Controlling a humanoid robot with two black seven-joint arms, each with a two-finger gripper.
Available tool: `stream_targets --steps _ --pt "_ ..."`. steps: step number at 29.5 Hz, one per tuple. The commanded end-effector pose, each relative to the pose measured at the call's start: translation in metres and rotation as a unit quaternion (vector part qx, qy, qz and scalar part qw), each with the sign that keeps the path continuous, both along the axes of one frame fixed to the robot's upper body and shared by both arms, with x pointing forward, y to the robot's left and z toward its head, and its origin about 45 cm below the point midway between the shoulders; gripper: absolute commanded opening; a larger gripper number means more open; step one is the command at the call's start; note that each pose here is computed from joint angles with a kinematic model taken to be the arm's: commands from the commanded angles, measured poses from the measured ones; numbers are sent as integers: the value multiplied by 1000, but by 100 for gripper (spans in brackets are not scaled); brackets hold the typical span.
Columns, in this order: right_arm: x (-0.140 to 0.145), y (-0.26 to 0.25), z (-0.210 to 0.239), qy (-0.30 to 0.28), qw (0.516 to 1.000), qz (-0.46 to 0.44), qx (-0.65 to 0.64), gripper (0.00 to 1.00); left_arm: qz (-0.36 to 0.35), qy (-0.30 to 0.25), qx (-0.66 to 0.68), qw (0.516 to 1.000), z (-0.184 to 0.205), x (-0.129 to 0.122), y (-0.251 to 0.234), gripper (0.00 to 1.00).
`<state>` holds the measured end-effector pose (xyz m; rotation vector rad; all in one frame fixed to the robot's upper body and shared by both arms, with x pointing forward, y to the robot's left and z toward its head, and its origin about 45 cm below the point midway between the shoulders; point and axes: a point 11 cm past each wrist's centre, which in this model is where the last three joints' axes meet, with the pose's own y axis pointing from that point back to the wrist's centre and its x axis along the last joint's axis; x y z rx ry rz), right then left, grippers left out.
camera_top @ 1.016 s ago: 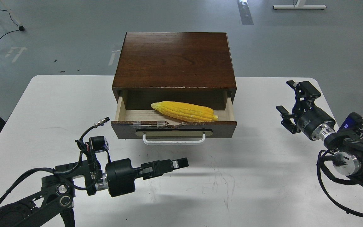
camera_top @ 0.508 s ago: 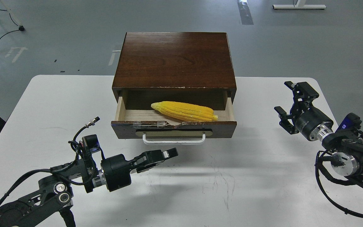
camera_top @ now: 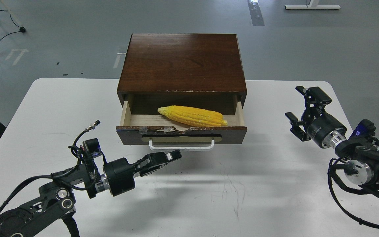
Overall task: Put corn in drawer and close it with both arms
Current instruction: 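Position the left gripper against the drawer front below the handle, then push the drawer into the box with the left gripper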
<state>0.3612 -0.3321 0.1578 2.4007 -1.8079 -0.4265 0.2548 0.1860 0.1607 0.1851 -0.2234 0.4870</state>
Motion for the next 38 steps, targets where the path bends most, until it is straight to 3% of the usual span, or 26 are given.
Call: stream_targets --steps 1,25,38 --pt "0 0 0 0 1000 0 0 100 5 -1 -3 1000 1 3 2 0" --pt "-5 3 -8 9 1000 0 4 100 29 6 3 1000 0 23 13 0" --pt "-9 2 -12 14 1000 0 4 100 43 4 12 999 2 46 21 0"
